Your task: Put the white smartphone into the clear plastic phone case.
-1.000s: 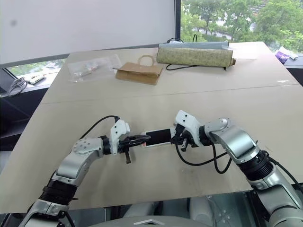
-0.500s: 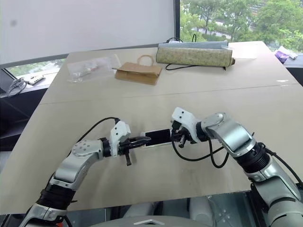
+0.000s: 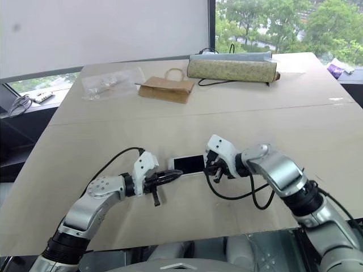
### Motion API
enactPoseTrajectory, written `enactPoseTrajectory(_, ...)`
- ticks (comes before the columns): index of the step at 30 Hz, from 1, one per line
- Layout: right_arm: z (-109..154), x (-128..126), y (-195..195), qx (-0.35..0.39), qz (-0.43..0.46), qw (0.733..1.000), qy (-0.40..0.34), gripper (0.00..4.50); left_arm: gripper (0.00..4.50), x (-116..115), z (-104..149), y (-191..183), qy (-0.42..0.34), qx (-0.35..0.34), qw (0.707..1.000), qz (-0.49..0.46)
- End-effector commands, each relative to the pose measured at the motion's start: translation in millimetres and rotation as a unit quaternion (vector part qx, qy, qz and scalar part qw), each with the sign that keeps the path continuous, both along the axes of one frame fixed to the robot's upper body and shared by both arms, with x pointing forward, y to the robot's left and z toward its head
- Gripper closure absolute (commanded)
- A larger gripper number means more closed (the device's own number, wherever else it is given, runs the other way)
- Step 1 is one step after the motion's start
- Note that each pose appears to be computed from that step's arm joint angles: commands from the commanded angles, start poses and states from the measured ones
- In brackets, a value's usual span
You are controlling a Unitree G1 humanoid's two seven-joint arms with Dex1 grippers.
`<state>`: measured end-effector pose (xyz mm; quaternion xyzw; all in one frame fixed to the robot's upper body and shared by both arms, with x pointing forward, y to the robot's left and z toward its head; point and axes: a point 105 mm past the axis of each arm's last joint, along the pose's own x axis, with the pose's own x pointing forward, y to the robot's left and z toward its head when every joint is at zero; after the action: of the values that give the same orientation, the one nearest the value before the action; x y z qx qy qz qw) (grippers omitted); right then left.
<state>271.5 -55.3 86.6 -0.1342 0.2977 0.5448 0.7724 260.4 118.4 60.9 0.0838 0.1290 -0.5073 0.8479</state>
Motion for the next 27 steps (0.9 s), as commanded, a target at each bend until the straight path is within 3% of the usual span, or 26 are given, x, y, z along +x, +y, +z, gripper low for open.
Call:
enactPoseTrajectory(1, 31, 0, 2, 0.037, -0.005, 0.998, -0.05, 4.41, 4.5, 2, -5, 3, 0.012, 0.009, 1.0, 0.011)
enactPoseTrajectory(6, 40, 11, -3, 0.046, -0.051, 0.994, -0.081, 4.41, 4.5, 13, -3, 5, 0.015, 0.009, 0.999, 0.03)
enactPoseTrajectory(16, 17, 33, 1, 0.015, -0.104, 0.992, -0.069, 4.41, 4.5, 15, -2, 1, 0.022, 0.021, 0.999, 0.021)
enactPoseTrajectory(21, -8, 27, -2, -0.04, -0.083, 0.995, -0.026, 4.41, 4.5, 15, 0, -1, 0.021, 0.02, 0.999, 0.023)
enactPoseTrajectory(27, -19, 22, -7, -0.066, -0.07, 0.995, -0.002, 4.41, 4.5, 14, 0, 1, 0.023, 0.021, 0.999, 0.031)
